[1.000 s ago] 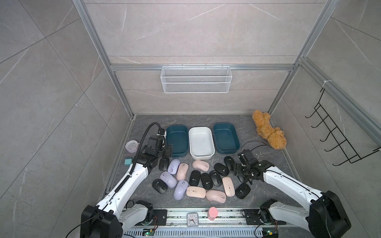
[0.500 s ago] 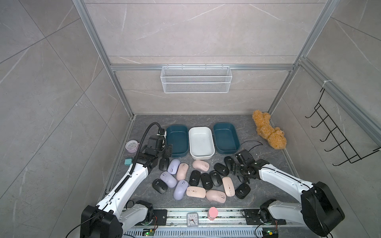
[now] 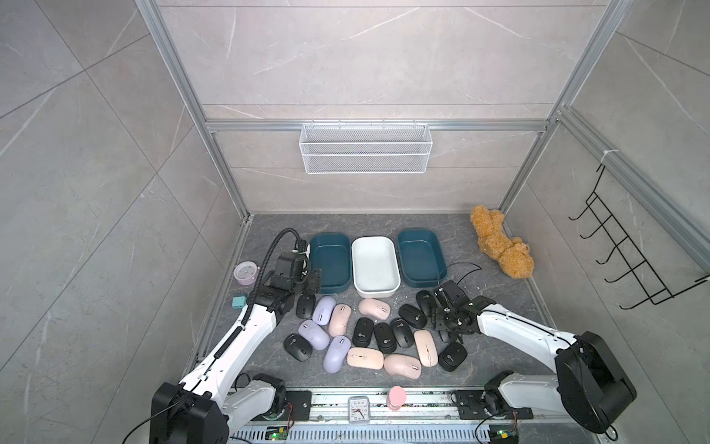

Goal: Place the mice by color into the storage box
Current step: Pick up the mouse from the center of the board, then place the mouse in the storage box.

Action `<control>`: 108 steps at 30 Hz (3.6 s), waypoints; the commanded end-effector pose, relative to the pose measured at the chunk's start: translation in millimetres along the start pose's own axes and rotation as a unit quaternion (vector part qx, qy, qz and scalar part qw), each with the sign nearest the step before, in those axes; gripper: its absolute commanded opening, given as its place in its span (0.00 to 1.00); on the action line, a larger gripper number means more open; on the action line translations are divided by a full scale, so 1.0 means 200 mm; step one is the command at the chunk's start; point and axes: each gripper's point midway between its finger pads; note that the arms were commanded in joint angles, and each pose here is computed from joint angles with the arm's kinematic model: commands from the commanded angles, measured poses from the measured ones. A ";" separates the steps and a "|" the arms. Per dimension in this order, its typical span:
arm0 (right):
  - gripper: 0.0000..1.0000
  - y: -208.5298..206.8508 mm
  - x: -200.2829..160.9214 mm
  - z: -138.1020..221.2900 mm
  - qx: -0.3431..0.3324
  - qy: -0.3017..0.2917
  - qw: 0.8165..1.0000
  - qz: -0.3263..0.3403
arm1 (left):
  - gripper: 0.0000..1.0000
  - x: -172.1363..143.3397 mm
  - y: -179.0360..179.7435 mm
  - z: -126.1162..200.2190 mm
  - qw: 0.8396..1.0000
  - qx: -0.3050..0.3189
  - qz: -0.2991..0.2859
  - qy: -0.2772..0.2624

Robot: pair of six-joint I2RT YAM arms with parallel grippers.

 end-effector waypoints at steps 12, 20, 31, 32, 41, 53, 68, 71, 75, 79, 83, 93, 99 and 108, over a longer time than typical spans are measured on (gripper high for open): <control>0.73 0.04 -0.07 0.02 0.005 0.037 0.999 -0.002 | 0.71 0.02 0.00 0.00 1.000 -0.002 -0.007 -0.006; 0.73 0.04 -0.13 0.01 -0.003 0.056 0.998 -0.006 | 0.71 0.01 0.00 -0.01 1.000 -0.003 -0.006 -0.004; 0.71 0.06 -0.14 -0.03 -0.005 0.062 0.998 -0.015 | 0.71 0.01 0.00 -0.01 1.000 -0.003 -0.006 -0.004; 0.71 0.05 -0.15 -0.04 -0.007 0.063 0.998 -0.016 | 0.71 0.01 0.00 -0.01 1.000 -0.003 -0.007 -0.004; 0.70 0.06 -0.14 -0.08 -0.012 0.063 0.998 -0.030 | 0.71 0.01 0.00 -0.01 1.000 -0.003 -0.006 -0.003; 0.52 0.05 -0.14 -0.07 -0.010 0.054 0.998 -0.044 | 0.71 0.02 0.00 -0.01 1.000 -0.003 -0.006 -0.005; 0.48 0.04 0.03 0.18 0.001 -0.016 0.999 -0.046 | 0.71 0.03 0.01 0.02 1.000 0.002 -0.004 -0.015; 0.48 0.05 0.06 0.23 0.008 -0.028 0.999 -0.046 | 0.71 0.03 0.02 0.02 1.000 0.007 -0.004 -0.018; 0.48 0.08 0.14 0.30 0.027 -0.058 0.997 -0.044 | 0.70 0.06 0.04 0.02 0.999 0.022 0.009 -0.023; 0.47 0.13 0.23 0.37 0.047 -0.085 0.995 -0.031 | 0.70 0.15 0.00 0.06 0.999 0.004 0.037 -0.038; 0.47 0.18 0.34 0.44 0.060 -0.110 0.992 -0.011 | 0.70 0.28 -0.04 0.09 0.997 -0.015 0.041 -0.061; 0.47 0.32 0.64 0.53 0.076 -0.164 0.982 0.053 | 0.69 0.36 -0.06 -0.01 0.998 -0.005 0.023 -0.063; 0.47 0.39 0.76 0.46 0.091 -0.165 0.979 0.074 | 0.69 0.36 -0.06 0.03 0.995 -0.017 0.016 -0.096; 0.46 0.37 0.93 0.39 0.115 -0.152 0.980 0.057 | 0.69 0.36 -0.05 0.10 0.993 -0.016 -0.006 -0.115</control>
Point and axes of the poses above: each gripper's point midway between its finger pads, its own z axis back along the fingers, its own y axis along the line the jaws close on, x = y × z, and after that the axes turned 6 degrees about z, right-handed
